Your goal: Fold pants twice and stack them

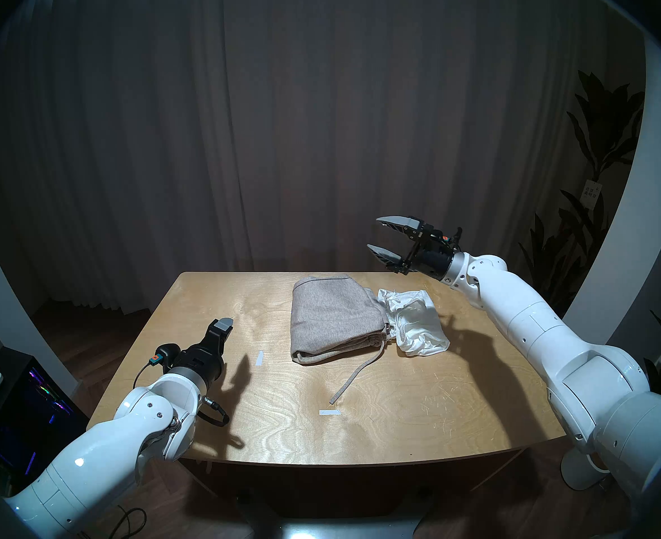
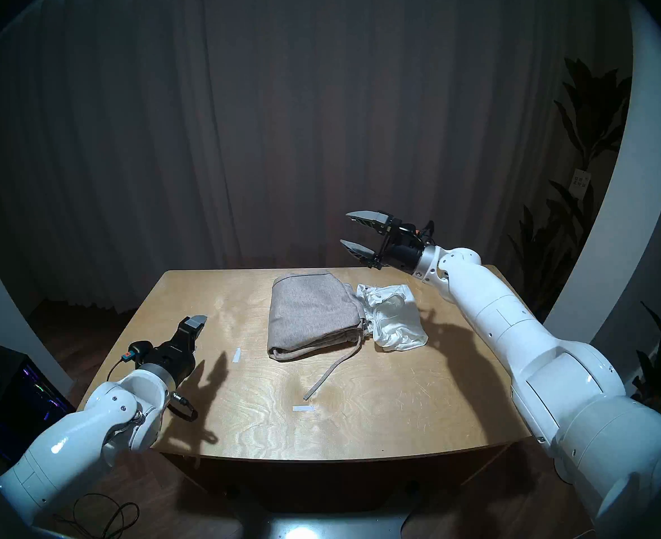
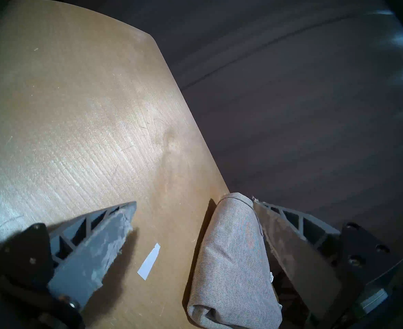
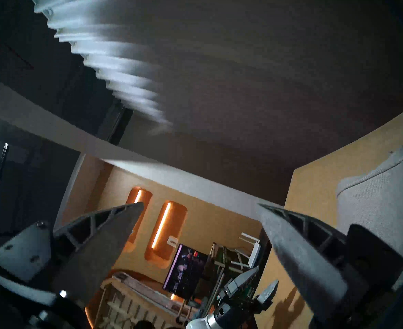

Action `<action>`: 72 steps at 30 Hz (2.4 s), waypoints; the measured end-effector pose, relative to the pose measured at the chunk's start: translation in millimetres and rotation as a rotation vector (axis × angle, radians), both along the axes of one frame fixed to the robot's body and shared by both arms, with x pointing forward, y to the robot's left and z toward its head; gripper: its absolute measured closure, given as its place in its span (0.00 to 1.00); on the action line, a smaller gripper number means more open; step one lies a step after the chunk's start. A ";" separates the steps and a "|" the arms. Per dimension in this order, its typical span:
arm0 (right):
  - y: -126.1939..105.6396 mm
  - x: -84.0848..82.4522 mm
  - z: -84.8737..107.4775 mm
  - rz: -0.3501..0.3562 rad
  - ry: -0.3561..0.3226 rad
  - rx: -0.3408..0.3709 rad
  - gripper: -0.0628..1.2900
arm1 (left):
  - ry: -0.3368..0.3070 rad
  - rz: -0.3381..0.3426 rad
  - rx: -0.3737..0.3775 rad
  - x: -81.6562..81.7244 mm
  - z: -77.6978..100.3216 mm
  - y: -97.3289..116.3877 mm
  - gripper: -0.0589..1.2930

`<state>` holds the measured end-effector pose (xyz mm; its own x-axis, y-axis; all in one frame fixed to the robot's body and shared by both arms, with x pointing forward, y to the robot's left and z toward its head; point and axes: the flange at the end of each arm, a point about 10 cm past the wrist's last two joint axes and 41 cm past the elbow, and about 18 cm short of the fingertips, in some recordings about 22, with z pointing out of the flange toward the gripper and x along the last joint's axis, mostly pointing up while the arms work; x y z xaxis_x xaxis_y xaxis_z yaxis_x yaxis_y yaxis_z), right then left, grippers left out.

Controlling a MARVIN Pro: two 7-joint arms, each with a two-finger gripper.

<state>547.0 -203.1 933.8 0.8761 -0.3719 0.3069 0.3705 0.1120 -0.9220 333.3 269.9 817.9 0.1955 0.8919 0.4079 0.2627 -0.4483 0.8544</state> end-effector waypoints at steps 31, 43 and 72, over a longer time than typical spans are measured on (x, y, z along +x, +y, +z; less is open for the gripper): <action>82.6 -50.2 99.3 0.303 -0.360 -0.289 0.05 | -0.008 0.031 -0.024 9.3 -2.1 0.2 0.04; 43.8 -72.0 137.2 0.271 -0.481 -0.378 0.05 | -0.009 0.046 -0.034 12.7 -3.8 0.5 0.04; -49.0 -127.2 131.1 0.191 -0.395 -0.329 0.05 | -0.013 0.070 -0.058 19.2 -7.4 -3.0 0.04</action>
